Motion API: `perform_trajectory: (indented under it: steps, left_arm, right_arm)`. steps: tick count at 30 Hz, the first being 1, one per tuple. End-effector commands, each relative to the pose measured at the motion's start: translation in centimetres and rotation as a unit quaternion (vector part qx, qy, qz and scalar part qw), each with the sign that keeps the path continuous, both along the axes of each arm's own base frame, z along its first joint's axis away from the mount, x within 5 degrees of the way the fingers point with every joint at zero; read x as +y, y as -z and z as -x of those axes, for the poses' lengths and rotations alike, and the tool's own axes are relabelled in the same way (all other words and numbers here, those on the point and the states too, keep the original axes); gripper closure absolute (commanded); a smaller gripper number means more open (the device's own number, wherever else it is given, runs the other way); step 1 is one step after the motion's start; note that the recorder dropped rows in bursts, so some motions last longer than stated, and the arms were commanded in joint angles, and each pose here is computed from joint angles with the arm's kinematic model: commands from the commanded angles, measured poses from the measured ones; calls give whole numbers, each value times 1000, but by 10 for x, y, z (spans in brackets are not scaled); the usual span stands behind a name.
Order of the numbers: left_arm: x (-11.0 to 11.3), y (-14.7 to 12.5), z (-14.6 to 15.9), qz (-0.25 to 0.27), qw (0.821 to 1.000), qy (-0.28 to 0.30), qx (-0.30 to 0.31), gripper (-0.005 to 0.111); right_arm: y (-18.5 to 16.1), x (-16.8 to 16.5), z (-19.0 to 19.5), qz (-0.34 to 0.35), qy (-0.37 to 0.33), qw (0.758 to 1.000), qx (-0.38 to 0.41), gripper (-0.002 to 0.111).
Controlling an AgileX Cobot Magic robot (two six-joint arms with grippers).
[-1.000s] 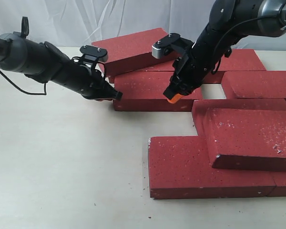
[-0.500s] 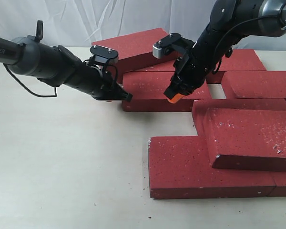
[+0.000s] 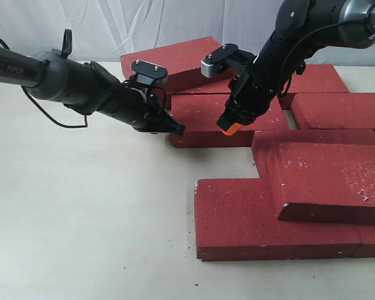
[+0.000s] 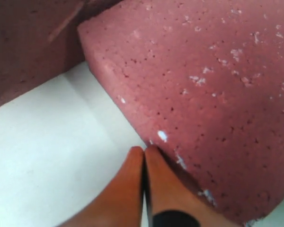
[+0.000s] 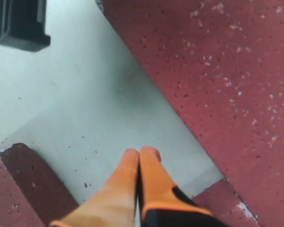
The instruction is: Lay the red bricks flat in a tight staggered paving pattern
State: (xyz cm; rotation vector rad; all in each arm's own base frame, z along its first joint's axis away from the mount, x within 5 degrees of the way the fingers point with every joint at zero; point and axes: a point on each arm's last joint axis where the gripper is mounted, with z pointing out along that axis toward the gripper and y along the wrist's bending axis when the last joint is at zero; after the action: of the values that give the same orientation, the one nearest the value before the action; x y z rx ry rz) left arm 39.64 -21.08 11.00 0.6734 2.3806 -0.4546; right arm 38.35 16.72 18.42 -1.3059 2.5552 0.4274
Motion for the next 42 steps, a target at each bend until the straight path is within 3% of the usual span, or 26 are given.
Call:
perform_trajectory:
  steps: [1,14,21,25,42]
  left_arm:
    - [-10,-4,1,5,1000,1,-10,107]
    - [-16,-7,1,13,1000,-5,-15,107]
    - [-17,-7,2,24,1000,-10,-6,107]
    - [-25,-8,6,23,1000,-2,-9,107]
    - [-38,-7,5,37,999,5,-7,107]
  right_arm:
    - [-4,-2,-1,2,-1,1000,-7,108]
    - [-4,-3,-1,4,0,1000,-6,108]
    - [-3,-11,-5,50,21,998,-26,108]
    - [-12,-22,-9,84,72,992,-51,108]
    - [-23,-107,-20,40,230,970,-61,108]
